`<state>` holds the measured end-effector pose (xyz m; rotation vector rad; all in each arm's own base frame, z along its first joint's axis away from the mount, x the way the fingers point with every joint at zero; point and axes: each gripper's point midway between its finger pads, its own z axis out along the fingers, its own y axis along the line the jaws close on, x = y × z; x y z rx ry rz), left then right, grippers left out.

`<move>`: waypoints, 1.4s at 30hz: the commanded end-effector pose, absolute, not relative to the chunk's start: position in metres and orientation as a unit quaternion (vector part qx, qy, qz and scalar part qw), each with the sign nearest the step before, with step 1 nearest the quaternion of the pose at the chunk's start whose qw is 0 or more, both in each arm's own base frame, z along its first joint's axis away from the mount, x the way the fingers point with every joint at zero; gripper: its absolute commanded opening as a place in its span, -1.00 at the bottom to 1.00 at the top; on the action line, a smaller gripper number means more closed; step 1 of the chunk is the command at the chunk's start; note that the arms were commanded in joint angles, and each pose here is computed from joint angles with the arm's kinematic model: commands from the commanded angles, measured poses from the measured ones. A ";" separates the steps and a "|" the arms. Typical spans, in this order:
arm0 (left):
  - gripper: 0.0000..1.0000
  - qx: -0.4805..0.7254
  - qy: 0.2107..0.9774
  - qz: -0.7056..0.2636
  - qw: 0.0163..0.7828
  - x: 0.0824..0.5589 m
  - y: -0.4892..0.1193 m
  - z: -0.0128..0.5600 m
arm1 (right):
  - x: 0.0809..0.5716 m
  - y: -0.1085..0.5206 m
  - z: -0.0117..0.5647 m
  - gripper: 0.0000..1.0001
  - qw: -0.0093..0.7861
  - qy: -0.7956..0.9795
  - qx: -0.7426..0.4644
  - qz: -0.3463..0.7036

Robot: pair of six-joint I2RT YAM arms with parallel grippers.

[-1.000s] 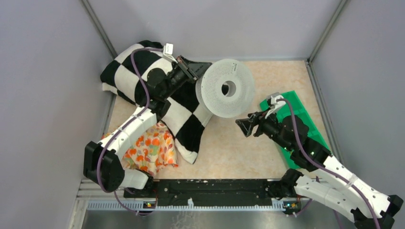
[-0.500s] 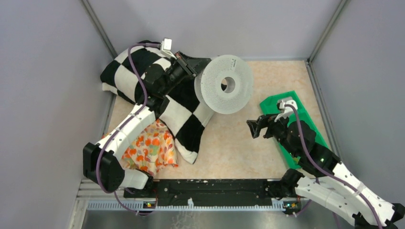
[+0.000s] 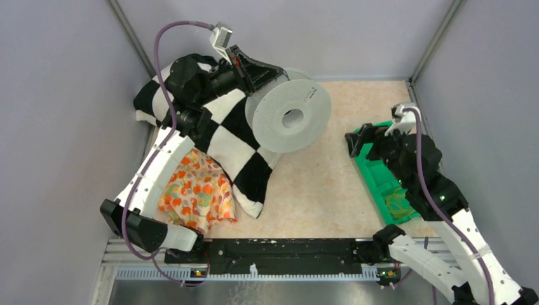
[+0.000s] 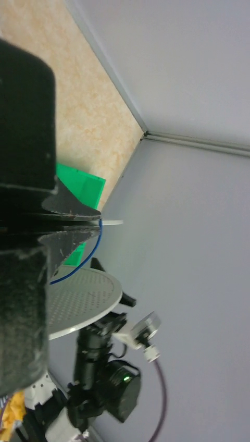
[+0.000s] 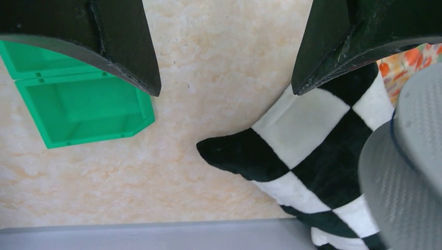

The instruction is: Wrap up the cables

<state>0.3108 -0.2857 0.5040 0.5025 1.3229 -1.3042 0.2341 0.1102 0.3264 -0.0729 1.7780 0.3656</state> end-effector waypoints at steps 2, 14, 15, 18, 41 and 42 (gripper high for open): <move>-1.00 0.382 0.538 -0.509 0.553 0.267 -0.283 0.500 | 0.248 0.117 0.361 0.89 0.613 0.752 -0.036 0.240; -1.00 0.515 0.504 -0.492 0.489 0.212 -0.271 0.473 | 0.278 0.149 0.378 0.80 0.583 0.736 -0.041 0.342; -1.00 0.522 0.500 -0.495 0.482 0.208 -0.270 0.472 | 0.278 0.152 0.379 0.79 0.581 0.734 -0.045 0.350; -1.00 0.520 0.513 -0.484 0.481 0.214 -0.270 0.464 | 0.277 0.162 0.378 0.70 0.571 0.728 -0.064 0.373; -1.00 0.524 0.677 -0.308 0.415 0.256 -0.317 0.345 | 0.285 0.160 0.232 0.69 0.434 0.837 -0.020 0.331; -1.00 0.541 0.648 -0.325 0.426 0.245 -0.320 0.352 | 0.286 0.161 0.238 0.69 0.444 0.831 -0.023 0.335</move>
